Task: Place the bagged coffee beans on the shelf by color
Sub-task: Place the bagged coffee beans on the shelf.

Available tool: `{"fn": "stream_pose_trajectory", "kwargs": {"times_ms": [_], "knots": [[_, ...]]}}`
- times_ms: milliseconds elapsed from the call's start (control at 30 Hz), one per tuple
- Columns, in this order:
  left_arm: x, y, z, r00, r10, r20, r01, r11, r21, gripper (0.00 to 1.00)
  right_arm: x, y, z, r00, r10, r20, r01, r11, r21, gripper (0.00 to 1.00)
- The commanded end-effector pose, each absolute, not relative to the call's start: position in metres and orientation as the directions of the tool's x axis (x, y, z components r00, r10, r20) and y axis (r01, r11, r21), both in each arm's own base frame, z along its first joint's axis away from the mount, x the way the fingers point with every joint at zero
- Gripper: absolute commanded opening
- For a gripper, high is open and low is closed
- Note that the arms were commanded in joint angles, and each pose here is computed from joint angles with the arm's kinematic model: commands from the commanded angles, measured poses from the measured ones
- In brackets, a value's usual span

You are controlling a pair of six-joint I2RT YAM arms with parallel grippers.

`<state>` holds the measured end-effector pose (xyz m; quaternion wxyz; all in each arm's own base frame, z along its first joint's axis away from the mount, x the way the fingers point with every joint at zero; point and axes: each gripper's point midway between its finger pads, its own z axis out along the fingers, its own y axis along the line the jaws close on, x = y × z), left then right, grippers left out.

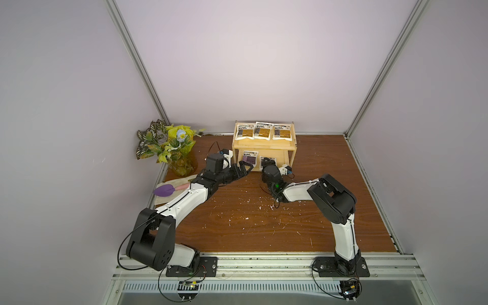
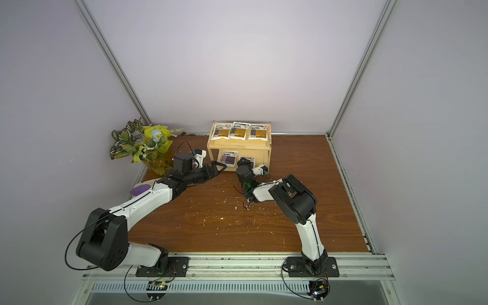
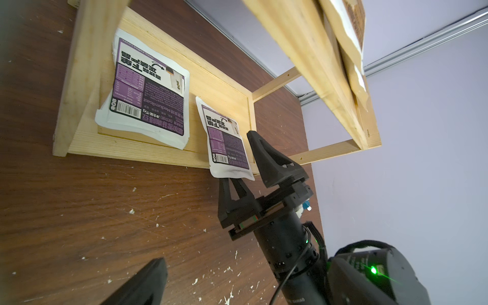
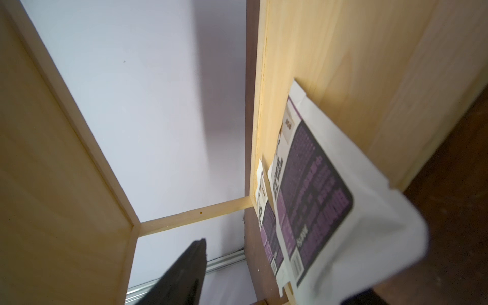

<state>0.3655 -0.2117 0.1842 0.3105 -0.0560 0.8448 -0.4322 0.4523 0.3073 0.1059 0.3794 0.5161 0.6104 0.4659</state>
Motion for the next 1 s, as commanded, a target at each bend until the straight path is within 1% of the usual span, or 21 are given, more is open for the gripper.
{"fn": "stream_pose_trajectory", "kwargs": {"times_ms": [0, 200, 333, 633, 800, 967], "knots": [[0.369, -0.207, 0.201, -0.773, -0.384, -0.505, 0.195, 0.614, -0.765, 0.99, 0.45, 0.308, 0.122, -0.198, 0.98, -0.009, 0.27, 0.063, 0.961, 0.71], [0.369, -0.206, 0.204, -0.768, -0.387, -0.509, 0.196, 0.616, -0.763, 1.0, 0.469, 0.305, 0.12, -0.192, 0.981, -0.037, 0.292, 0.093, 0.952, 0.72], [0.367, -0.205, 0.207, -0.765, -0.389, -0.514, 0.199, 0.615, -0.763, 1.0, 0.469, 0.306, 0.126, -0.221, 0.975, -0.04, 0.291, 0.105, 0.951, 0.72], [0.366, -0.204, 0.21, -0.759, -0.4, -0.514, 0.201, 0.607, -0.769, 1.0, 0.445, 0.306, 0.114, -0.334, 0.936, -0.105, 0.399, 0.242, 0.884, 0.75], [0.365, -0.203, 0.213, -0.753, -0.404, -0.52, 0.202, 0.61, -0.767, 0.99, 0.435, 0.313, 0.11, -0.42, 0.897, -0.141, 0.424, 0.331, 0.843, 0.75], [0.365, -0.203, 0.214, -0.751, -0.408, -0.519, 0.201, 0.608, -0.768, 1.0, 0.428, 0.312, 0.106, -0.475, 0.861, -0.179, 0.44, 0.409, 0.799, 0.76]]}}
